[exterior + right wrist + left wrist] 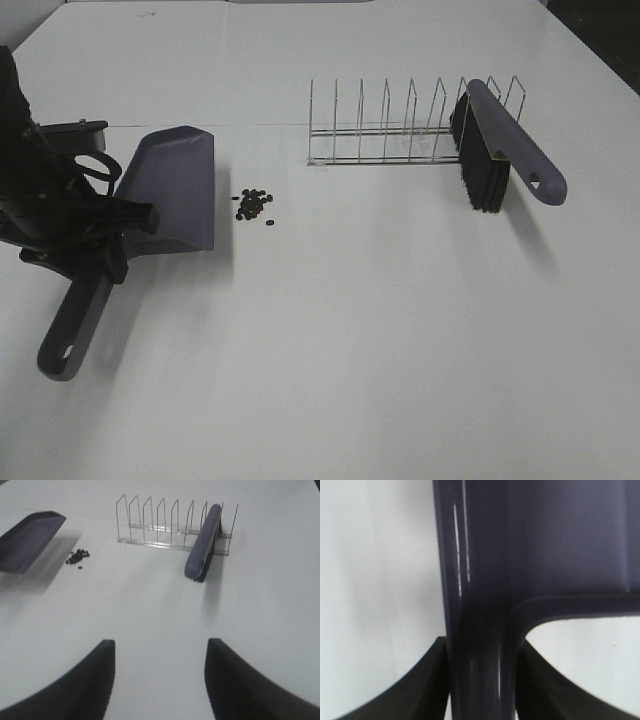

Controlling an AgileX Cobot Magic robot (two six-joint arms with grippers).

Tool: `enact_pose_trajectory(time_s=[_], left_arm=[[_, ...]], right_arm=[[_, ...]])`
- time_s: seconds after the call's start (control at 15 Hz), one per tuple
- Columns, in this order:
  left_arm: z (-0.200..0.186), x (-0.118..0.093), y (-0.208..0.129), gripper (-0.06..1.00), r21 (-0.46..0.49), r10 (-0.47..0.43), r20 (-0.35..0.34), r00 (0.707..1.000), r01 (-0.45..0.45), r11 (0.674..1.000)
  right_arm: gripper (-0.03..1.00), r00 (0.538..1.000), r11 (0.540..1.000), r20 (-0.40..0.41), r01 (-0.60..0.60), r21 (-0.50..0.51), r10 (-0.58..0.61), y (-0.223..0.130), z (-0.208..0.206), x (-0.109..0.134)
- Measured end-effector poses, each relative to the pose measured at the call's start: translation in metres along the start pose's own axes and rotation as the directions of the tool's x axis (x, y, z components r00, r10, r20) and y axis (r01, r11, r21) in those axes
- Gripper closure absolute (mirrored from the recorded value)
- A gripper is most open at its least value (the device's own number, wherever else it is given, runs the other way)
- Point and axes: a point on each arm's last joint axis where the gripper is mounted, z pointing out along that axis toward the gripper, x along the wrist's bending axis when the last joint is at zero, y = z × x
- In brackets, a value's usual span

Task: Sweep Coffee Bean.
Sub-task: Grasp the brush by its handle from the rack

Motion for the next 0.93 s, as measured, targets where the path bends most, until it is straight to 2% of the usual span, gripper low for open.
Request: enact_pose_trajectory(time_s=[0.2,0.4,0.6,0.73,0.93], left_arm=[[0.000,0.000,0.000,0.62,0.000,0.001,-0.001,1.000,-0.001,1.000],[0.000,0.000,0.000,0.62,0.000,0.001,-0.001,1.000,-0.001,1.000],[0.000,0.000,0.000,0.62,0.000,0.001,-0.001,1.000,-0.001,1.000],[0.000,0.000,0.000,0.62,0.000,0.001,-0.001,1.000,-0.001,1.000],[0.000,0.000,0.000,0.62,0.000,0.001,-0.001,1.000,-0.001,1.000]], right_arm=[[0.52,0.999,0.999,0.016,-0.043,-0.008,0.043,0.039,0.038,-0.010],[0.51,0.997,0.992,0.032,-0.074,0.105,0.071,0.089,0.106,-0.025],[0.41,0.996,0.975,0.034,-0.088,0.204,0.083,0.127,0.171,-0.037],[0.36,0.996,0.970,0.034,-0.091,0.226,0.085,0.152,0.214,-0.045],[0.34,0.996,0.961,0.026,-0.089,0.262,0.085,0.181,0.272,-0.054]])
